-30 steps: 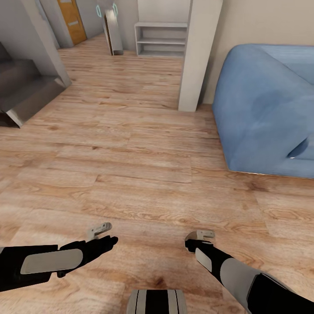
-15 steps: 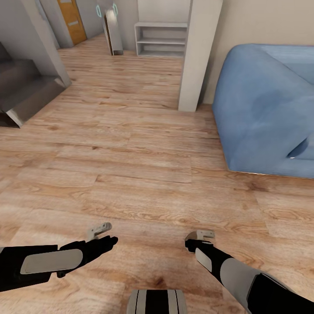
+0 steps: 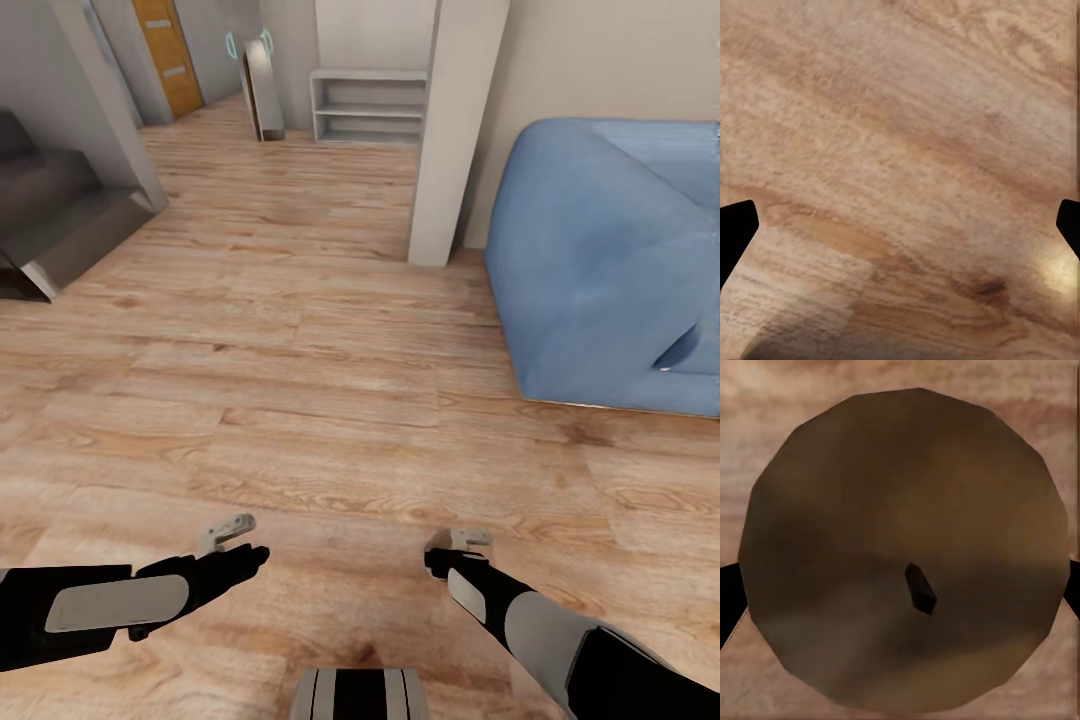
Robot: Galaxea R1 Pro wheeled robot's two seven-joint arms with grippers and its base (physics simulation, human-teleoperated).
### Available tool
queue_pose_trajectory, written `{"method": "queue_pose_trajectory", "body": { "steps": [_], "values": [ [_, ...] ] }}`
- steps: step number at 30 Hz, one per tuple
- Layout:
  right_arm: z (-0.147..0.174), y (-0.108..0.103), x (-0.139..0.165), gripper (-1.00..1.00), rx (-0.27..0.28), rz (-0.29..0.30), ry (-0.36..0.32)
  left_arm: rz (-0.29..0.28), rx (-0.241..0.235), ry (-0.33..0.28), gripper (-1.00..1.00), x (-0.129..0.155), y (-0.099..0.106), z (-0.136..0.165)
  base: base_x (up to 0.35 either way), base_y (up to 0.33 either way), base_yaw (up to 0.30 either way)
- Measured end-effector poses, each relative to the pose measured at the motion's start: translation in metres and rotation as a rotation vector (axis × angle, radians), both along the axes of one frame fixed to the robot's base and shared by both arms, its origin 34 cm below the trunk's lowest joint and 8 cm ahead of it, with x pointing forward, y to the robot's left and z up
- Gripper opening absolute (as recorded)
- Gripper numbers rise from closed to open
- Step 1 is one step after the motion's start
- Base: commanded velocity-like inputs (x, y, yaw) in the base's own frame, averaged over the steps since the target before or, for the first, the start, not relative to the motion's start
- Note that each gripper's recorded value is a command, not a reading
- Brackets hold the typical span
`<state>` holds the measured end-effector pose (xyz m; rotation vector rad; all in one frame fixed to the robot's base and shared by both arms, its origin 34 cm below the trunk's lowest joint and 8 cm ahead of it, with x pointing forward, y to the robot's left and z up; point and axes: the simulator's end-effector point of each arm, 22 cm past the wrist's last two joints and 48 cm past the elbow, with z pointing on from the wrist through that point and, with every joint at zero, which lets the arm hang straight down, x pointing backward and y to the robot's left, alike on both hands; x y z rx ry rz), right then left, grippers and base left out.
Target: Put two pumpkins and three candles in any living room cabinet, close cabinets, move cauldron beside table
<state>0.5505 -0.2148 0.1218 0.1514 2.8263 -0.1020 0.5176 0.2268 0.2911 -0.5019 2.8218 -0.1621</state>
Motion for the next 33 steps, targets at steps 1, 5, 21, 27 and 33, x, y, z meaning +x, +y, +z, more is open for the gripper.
{"method": "queue_pose_trajectory", "body": {
  "steps": [1,5,21,27,33],
  "values": [
    [0.002,0.0,0.002,-1.0,0.0,0.0,-0.004,0.0,0.0,-0.004,1.0,0.001,0.0,0.002,0.0,0.0,0.0],
    [0.01,0.0,0.008,-1.0,-0.001,-0.001,-0.02,0.0,0.0,-0.019,1.0,0.004,0.0,0.009,0.0,0.0,0.0],
    [0.081,0.027,0.073,-1.0,0.019,-0.013,-0.204,0.019,0.032,-0.09,1.0,0.022,0.014,0.034,0.0,0.0,0.0],
    [0.16,0.018,0.039,-1.0,-0.026,-0.05,-0.294,0.014,0.038,-0.109,1.0,0.023,0.015,0.044,0.0,0.0,0.0],
    [0.199,0.026,0.035,-1.0,0.002,-0.086,-0.332,0.016,0.042,-0.131,1.0,0.026,0.017,0.055,0.0,0.0,0.0]
  ]
}}
